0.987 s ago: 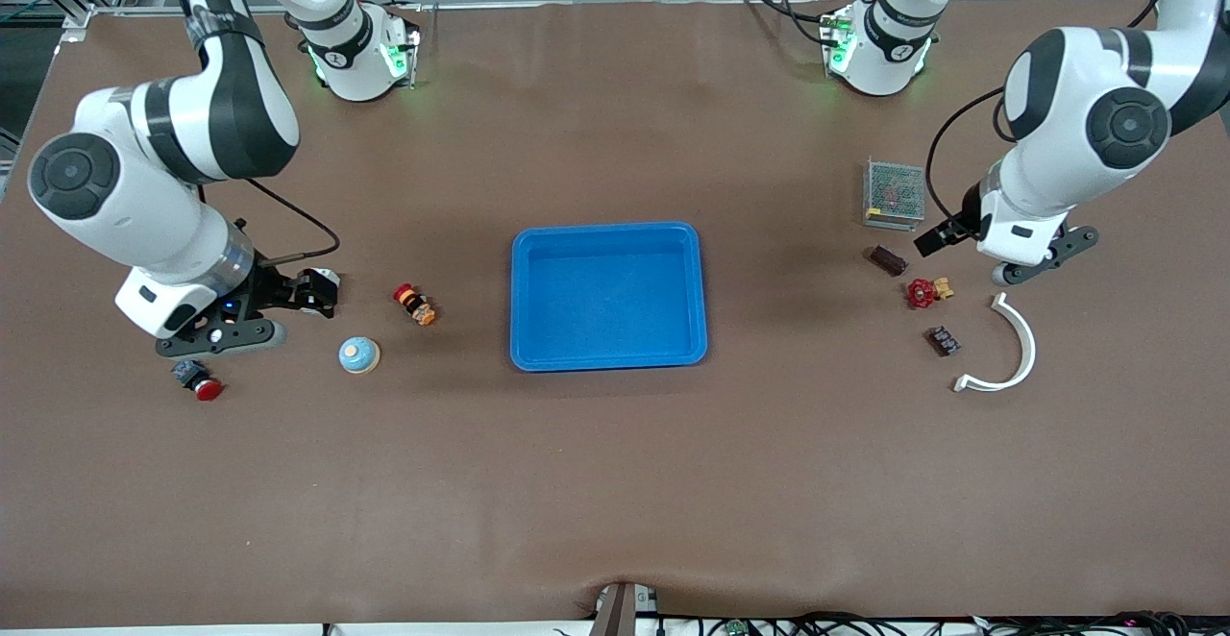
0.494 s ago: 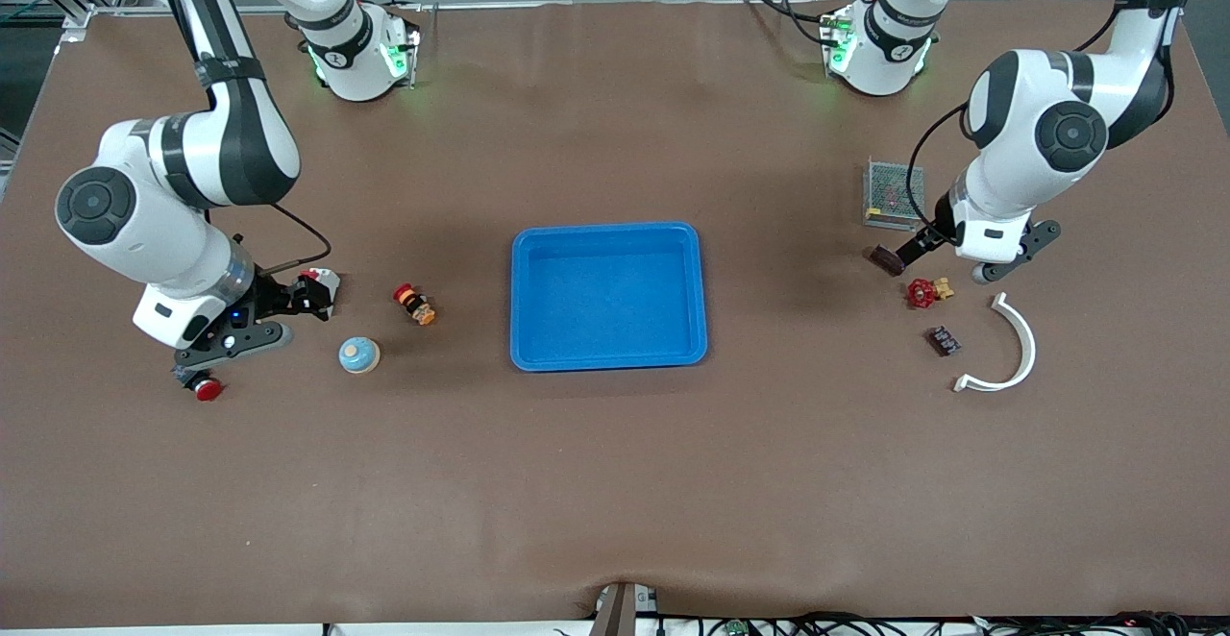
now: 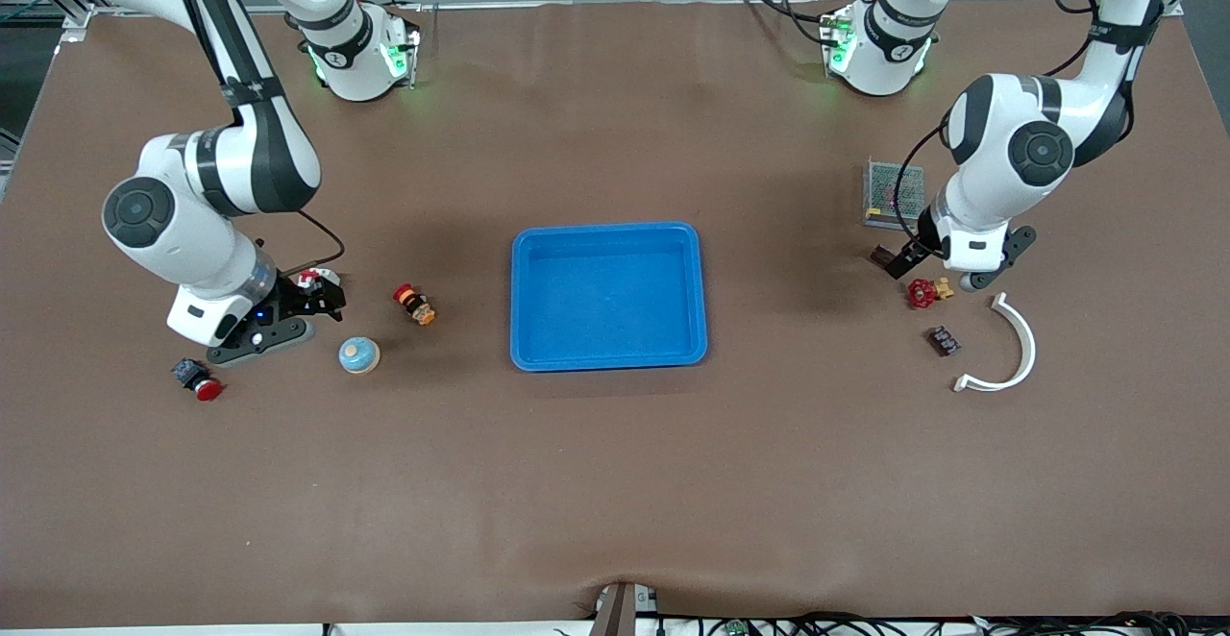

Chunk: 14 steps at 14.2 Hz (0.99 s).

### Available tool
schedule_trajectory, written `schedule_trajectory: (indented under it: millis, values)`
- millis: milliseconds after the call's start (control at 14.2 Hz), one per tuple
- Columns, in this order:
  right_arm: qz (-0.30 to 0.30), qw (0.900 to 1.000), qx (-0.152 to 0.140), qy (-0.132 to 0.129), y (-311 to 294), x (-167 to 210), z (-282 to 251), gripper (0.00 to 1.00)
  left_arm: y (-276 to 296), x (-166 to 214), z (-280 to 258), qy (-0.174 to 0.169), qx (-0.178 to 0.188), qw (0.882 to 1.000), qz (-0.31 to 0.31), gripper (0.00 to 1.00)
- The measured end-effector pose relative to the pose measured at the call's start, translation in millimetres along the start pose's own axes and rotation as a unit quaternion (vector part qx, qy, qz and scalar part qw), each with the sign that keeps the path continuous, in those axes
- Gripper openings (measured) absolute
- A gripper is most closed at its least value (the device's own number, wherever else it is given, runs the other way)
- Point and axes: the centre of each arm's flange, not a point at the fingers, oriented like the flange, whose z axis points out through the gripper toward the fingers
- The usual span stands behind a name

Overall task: Place electrolytic capacitor and blue bell in tray
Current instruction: 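Reach the right gripper to a blue bell while the left gripper reaches a capacitor, then grasp the bell with the right gripper while the left gripper grasps the capacitor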

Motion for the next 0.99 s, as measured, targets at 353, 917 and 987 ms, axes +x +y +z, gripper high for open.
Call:
schedule_trajectory:
  millis: [353, 917, 987]
  values:
    - [-0.007, 1.0, 0.001, -0.005, -1.3, -3.9, 21.5, 1.0, -0.5, -2.4, 32.9, -0.009, 0.0, 1.0, -0.023, 0.93]
    - [-0.017, 1.0, -0.004, 0.008, -12.1, -2.9, 75.4, 1.0, -7.3, 0.5, 71.7, -0.031, 0.011, 0.999, -0.036, 0.7]
    - [-0.018, 1.0, -0.005, 0.012, -12.9, -2.0, 81.6, 1.0, -7.9, 0.1, 75.2, -0.033, 0.013, 0.999, -0.036, 0.68]
